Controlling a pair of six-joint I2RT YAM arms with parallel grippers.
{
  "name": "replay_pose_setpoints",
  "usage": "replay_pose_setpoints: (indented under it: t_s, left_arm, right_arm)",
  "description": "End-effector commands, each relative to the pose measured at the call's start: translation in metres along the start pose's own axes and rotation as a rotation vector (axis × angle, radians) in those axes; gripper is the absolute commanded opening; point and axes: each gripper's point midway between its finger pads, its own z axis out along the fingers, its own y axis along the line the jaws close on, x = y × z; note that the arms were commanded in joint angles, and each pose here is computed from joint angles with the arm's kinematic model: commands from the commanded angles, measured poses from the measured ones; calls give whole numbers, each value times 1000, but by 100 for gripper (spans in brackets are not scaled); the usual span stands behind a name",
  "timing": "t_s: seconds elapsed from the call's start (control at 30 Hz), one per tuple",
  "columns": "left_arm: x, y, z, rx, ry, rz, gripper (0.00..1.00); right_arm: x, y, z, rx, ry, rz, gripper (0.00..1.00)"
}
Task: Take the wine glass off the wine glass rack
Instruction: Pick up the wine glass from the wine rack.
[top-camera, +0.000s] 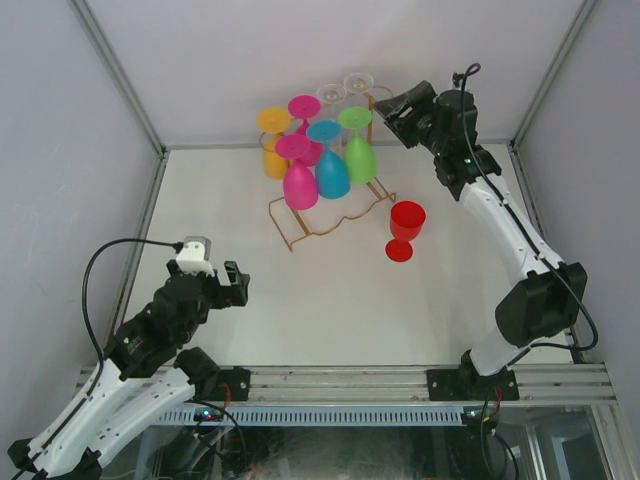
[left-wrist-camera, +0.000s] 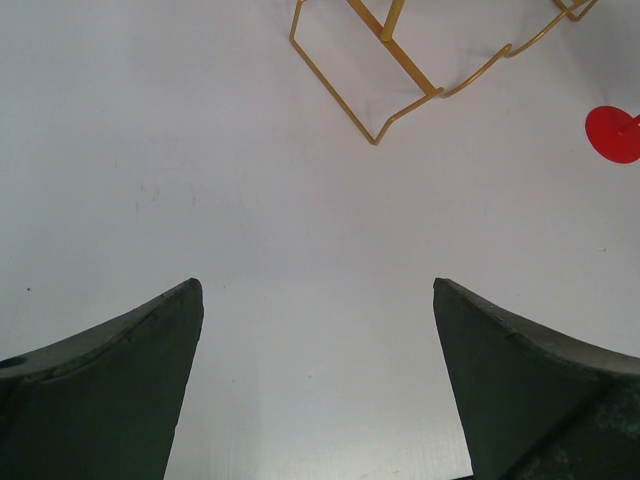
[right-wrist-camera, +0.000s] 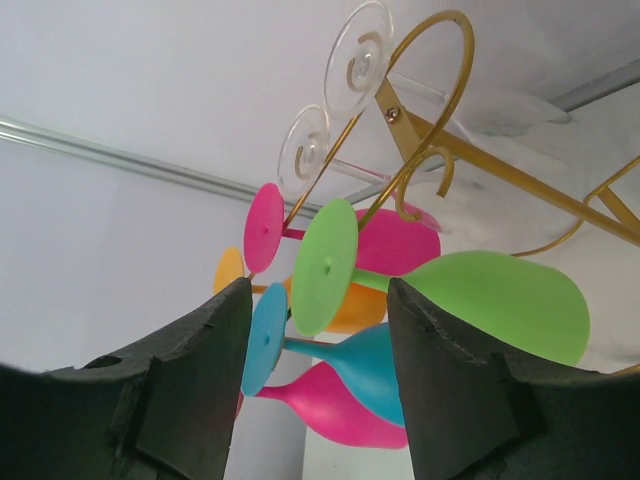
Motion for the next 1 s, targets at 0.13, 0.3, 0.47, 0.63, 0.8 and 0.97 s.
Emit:
replay_pose_setpoints:
  t_s: [0.13,0.3,0.47,0.63,0.8,0.97]
  left_arm:
    - [-16,-5,-3,19,-47,-31,100]
    - [-15,-6,-2,23,-42,-29,100]
    - [-15,-6,-2,19,-38,-25,100]
    - [-15,-5,-2,14,-41,-26,100]
    - [-18,-3,-3,8,-51,-29,100]
    - [-17,-4,-3,11,-53,-31,100]
  right_arm:
    - [-4,13,9,-30,-7,20,50]
    - [3,16,16,-59,32,38,46]
    - [8,22,26,-75,67,28,43]
    - [15,19,33,-76,103,48,37]
    - [16,18,34,-70,101,39,31]
    - [14,20,32,-76,98,21,25]
